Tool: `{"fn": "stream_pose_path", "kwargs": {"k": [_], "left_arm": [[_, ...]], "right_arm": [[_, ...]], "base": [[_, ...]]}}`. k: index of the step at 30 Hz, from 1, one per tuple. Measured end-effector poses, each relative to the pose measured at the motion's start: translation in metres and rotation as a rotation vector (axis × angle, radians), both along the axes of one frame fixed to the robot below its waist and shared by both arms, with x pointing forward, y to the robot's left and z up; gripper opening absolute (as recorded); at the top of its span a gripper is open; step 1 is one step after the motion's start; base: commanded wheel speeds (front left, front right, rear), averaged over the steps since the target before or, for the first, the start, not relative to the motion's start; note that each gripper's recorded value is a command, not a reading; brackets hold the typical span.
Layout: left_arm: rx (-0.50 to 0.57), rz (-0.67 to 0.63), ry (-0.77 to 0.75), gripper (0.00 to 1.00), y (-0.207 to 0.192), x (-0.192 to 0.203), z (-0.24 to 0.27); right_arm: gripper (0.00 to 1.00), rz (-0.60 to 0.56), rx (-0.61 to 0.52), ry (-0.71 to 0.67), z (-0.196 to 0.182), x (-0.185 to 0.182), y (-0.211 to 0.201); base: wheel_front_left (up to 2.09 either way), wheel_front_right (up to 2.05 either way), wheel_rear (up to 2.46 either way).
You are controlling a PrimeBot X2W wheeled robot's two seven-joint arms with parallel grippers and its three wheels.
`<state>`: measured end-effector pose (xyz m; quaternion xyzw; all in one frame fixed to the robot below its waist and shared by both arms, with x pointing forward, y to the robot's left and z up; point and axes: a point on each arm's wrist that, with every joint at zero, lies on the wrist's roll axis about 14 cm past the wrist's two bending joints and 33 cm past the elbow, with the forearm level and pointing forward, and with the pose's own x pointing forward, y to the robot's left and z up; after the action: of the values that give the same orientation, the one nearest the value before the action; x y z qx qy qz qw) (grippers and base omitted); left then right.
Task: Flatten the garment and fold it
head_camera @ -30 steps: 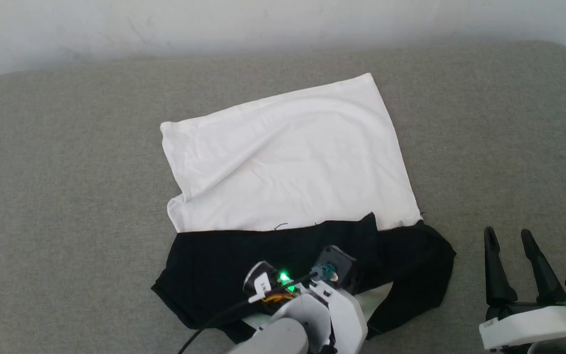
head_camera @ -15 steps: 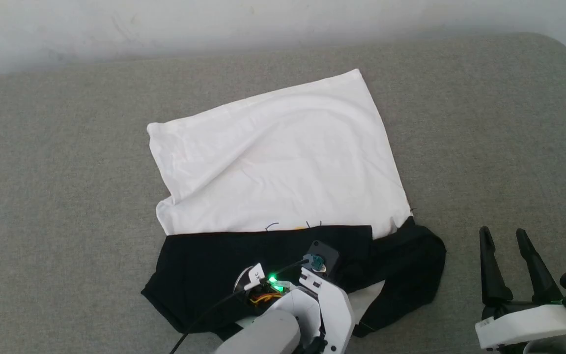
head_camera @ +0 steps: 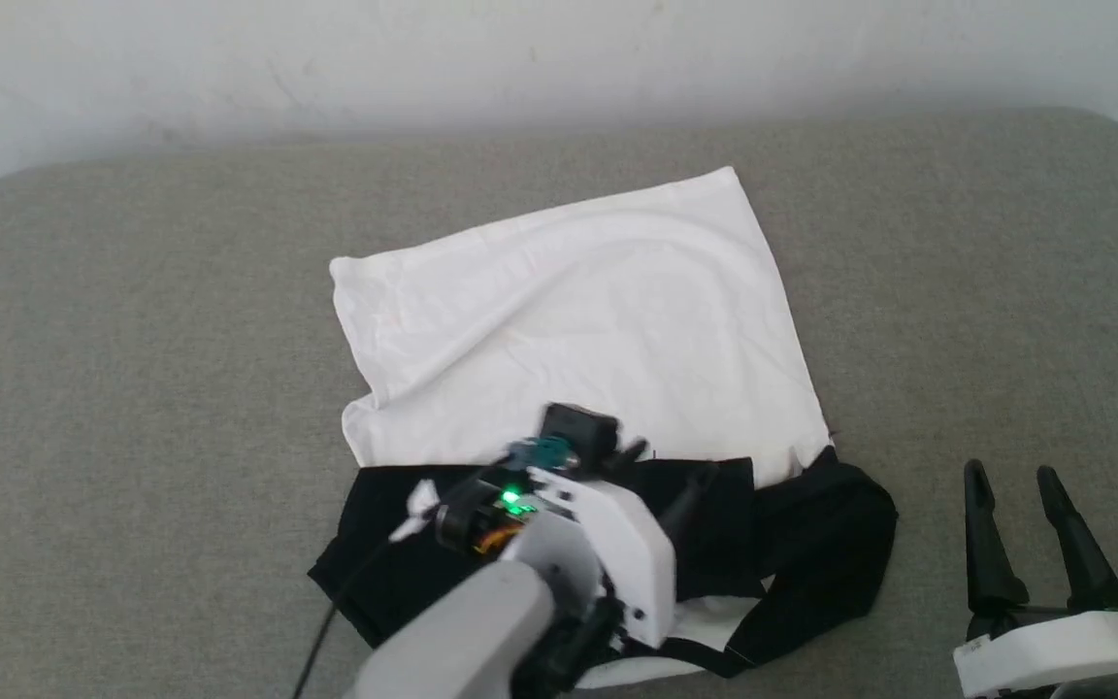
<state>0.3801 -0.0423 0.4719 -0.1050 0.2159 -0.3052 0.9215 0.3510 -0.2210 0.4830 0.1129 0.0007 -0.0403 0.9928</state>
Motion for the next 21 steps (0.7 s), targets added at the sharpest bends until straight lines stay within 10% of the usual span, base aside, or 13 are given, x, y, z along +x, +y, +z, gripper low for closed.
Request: {"fn": "stream_pose_path", "kwargs": {"k": [11, 21], "left_arm": [[-0.091, 0.485, -0.477, 1.00, 0.140, 0.017, 0.088], [0.024, 0.807, -0.471, 1.00, 0.229, -0.019, 0.069]], "right_arm": [[1.00, 0.036, -0.011, -0.028, 0.014, -0.002, 0.009], [1.00, 0.053, -0.025, -0.014, 0.014, 0.000, 0.013]], "base": [[0.00, 0.00, 0.00], [0.00, 0.00, 0.00]]}}
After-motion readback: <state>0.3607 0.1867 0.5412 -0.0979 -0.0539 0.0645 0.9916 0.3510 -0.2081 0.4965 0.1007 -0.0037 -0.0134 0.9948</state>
